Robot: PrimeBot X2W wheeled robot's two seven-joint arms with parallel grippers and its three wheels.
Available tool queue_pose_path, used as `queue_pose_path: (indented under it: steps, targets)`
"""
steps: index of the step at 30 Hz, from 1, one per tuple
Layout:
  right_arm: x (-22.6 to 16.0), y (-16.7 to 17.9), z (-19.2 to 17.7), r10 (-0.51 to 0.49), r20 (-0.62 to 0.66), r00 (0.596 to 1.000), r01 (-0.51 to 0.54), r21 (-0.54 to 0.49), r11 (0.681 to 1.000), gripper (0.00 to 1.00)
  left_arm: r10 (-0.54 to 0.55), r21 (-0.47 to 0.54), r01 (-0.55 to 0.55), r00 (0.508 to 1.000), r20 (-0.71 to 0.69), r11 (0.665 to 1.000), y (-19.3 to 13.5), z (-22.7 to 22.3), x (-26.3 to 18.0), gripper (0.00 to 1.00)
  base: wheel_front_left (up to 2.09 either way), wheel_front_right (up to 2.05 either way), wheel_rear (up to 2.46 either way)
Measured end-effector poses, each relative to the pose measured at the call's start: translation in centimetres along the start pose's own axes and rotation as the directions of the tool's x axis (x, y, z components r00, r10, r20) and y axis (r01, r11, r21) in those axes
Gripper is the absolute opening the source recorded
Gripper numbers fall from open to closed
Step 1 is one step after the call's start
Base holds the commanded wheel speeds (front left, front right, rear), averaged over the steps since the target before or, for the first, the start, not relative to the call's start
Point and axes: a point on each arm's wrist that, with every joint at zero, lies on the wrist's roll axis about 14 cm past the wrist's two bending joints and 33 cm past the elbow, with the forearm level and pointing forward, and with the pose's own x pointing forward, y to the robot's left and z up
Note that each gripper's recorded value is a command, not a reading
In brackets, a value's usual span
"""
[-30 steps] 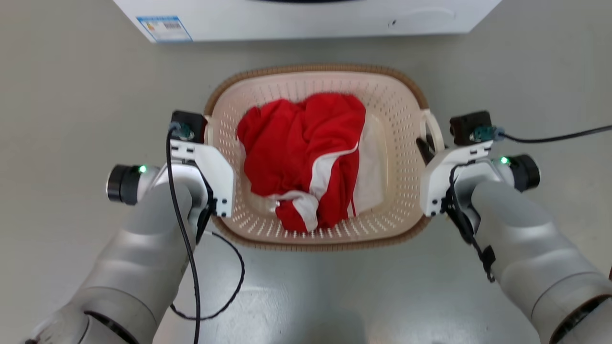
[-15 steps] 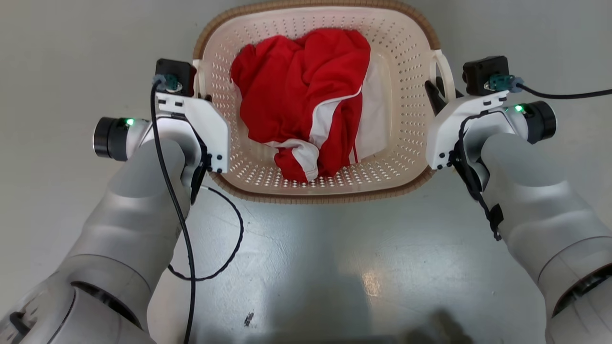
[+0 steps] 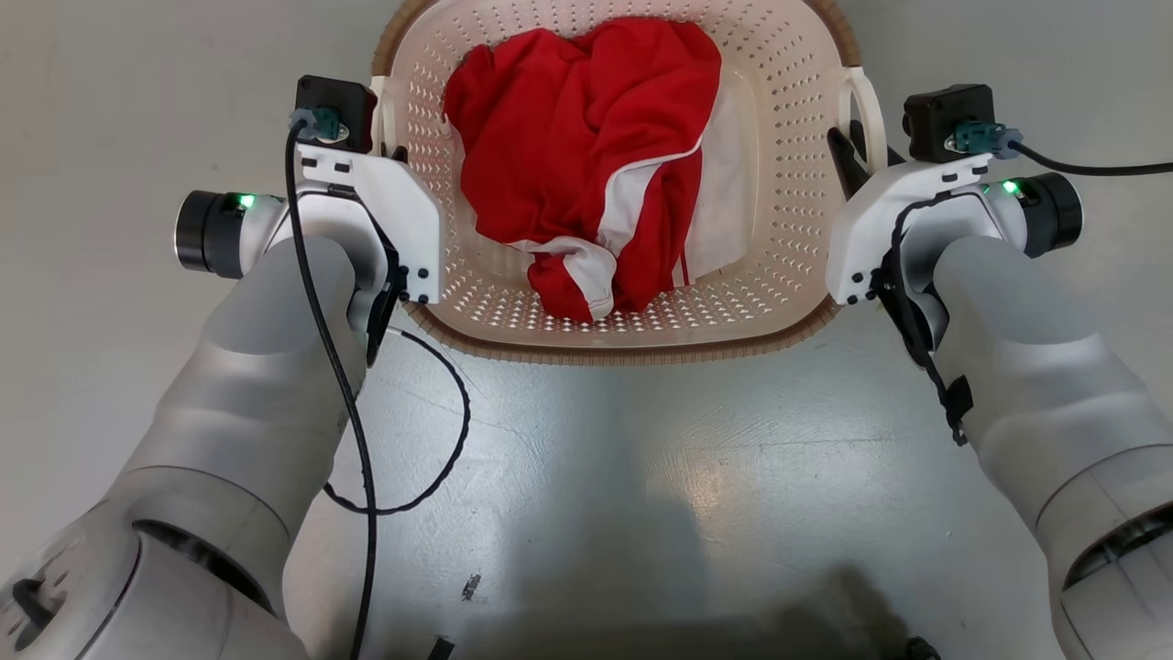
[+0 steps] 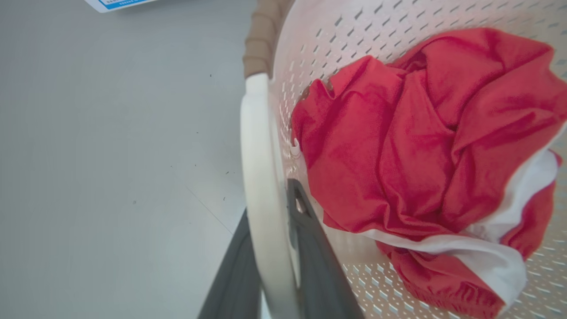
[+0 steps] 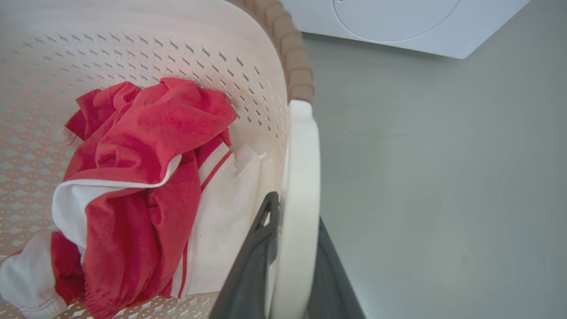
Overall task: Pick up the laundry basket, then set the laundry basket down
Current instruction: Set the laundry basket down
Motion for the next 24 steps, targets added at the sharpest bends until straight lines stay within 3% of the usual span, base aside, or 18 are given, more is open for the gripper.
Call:
queue_pose_path:
  steps: [20,21,22,23,24]
  targets:
    - [0.9,-0.7,-0.8,-0.023,-0.01,1.0,0.023,0.01,1.0,0.0,-0.003,0.006,0.003,1.0,-0.013,1.0,0.1,-0.5,1.0,0.0,0.0,0.0,0.0]
    - [0.9,-0.8,-0.8,-0.026,-0.009,1.0,0.026,0.015,1.0,0.36,-0.002,-0.005,0.002,1.0,-0.014,1.0,0.1,-0.5,1.1,0.0,0.0,0.0,0.0]
    - [0.9,-0.9,-0.9,-0.028,-0.007,1.0,0.029,0.015,0.999,1.0,-0.001,-0.014,0.001,1.0,-0.014,1.0,0.1,-0.5,1.1,0.16,0.0,0.0,0.0]
    - [0.9,-0.9,-0.8,-0.027,-0.003,1.0,0.027,0.011,1.0,1.0,0.001,-0.015,-0.001,1.0,-0.014,1.0,0.2,-0.5,1.2,1.0,0.0,0.0,0.0]
    - [1.0,-0.9,-0.8,-0.022,0.0,1.0,0.022,0.006,1.0,1.0,0.003,-0.016,-0.003,1.0,-0.016,1.0,0.2,-0.5,1.2,1.0,0.0,0.0,0.0]
